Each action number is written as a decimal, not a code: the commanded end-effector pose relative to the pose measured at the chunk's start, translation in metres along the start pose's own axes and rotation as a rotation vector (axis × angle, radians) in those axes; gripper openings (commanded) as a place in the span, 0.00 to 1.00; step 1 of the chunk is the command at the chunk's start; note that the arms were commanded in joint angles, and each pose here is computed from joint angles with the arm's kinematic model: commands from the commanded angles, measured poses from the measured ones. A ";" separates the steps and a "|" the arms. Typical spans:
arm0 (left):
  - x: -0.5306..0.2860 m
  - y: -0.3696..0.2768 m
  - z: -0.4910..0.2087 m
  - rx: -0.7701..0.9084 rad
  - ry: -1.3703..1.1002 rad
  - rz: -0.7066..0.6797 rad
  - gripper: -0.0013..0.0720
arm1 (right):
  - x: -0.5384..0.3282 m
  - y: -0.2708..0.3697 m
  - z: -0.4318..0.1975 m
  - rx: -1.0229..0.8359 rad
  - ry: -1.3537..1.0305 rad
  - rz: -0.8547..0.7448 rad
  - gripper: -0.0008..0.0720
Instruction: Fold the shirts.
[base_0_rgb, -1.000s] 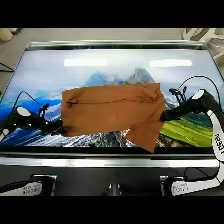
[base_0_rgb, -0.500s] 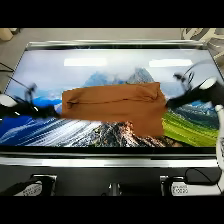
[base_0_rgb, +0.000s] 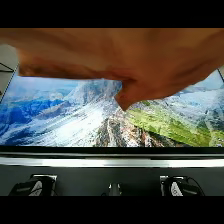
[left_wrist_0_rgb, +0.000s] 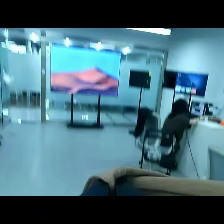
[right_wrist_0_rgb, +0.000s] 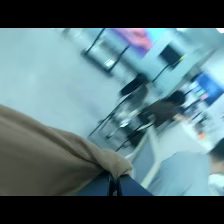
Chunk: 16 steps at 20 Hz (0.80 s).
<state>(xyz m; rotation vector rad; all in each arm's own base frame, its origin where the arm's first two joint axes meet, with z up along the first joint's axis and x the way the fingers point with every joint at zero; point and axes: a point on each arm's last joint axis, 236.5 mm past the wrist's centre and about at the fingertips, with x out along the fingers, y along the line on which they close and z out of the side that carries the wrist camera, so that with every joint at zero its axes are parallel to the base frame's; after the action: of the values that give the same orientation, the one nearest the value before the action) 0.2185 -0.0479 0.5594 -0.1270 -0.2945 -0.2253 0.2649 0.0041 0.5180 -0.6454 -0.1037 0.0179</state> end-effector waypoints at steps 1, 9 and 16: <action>-0.043 -0.017 0.038 0.020 -0.096 0.011 0.05 | -0.070 -0.017 0.046 -0.064 -0.108 -0.125 0.03; 0.021 0.030 -0.100 -0.033 0.403 0.062 0.05 | 0.003 0.038 -0.063 0.091 0.269 0.168 0.03; 0.048 0.103 -0.408 -0.276 1.154 0.124 0.05 | 0.087 0.221 -0.313 0.208 1.027 0.800 0.03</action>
<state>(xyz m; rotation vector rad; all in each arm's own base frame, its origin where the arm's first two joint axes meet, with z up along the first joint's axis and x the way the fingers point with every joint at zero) 0.3779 -0.0250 0.2968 -0.2075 0.5948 -0.1892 0.3686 -0.0116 0.2607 -0.4305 0.8003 0.3407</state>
